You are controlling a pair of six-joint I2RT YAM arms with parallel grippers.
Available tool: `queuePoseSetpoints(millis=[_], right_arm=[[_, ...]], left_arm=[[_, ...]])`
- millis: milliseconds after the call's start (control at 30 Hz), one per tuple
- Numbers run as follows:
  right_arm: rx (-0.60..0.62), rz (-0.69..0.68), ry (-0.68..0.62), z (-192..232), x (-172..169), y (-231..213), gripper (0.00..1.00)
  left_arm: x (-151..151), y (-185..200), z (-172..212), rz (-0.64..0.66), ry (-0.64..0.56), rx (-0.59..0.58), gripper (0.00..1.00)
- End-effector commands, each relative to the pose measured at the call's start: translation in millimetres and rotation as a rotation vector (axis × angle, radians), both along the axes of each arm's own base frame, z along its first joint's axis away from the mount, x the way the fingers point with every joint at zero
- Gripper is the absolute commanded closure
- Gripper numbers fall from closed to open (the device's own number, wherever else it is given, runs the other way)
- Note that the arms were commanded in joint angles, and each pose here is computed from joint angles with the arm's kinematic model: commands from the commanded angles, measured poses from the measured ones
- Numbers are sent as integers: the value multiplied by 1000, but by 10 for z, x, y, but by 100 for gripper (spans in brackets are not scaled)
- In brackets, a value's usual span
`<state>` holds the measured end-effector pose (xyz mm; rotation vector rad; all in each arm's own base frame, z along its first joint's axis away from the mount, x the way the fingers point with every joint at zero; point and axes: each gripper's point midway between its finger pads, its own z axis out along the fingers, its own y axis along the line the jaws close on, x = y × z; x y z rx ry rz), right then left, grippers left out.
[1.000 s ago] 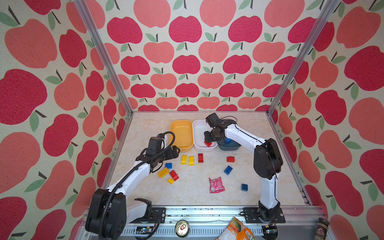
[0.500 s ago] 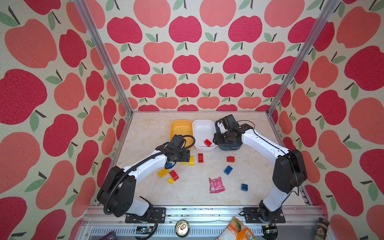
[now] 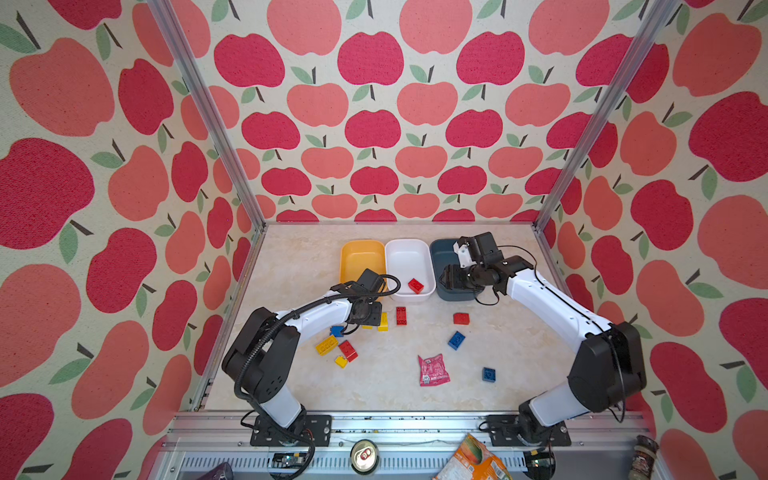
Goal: Sort the legos into containers by color
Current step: 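Lower the left gripper to a yellow brick and grasp it while the right gripper hovers, then carry the yellow brick into the yellow bin and release it with the left gripper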
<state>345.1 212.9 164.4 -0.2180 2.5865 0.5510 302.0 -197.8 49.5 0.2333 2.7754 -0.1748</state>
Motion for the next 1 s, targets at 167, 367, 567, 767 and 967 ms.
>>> queuePoseSetpoints(millis=[167,367,567,767,967], right_arm=[[36,-13,-15,88,-10,-12,37],[34,-20,-18,97,-7,-39,37],[35,-24,-18,100,-12,-53,37],[36,-29,-16,99,-12,-65,38],[37,-31,-19,109,-7,-69,38]], left_arm=[[38,73,-90,29,1,70,50],[57,55,-163,30,6,72,53],[69,32,-216,25,15,74,55],[48,37,-236,21,25,80,68],[-10,40,-155,7,24,87,74]])
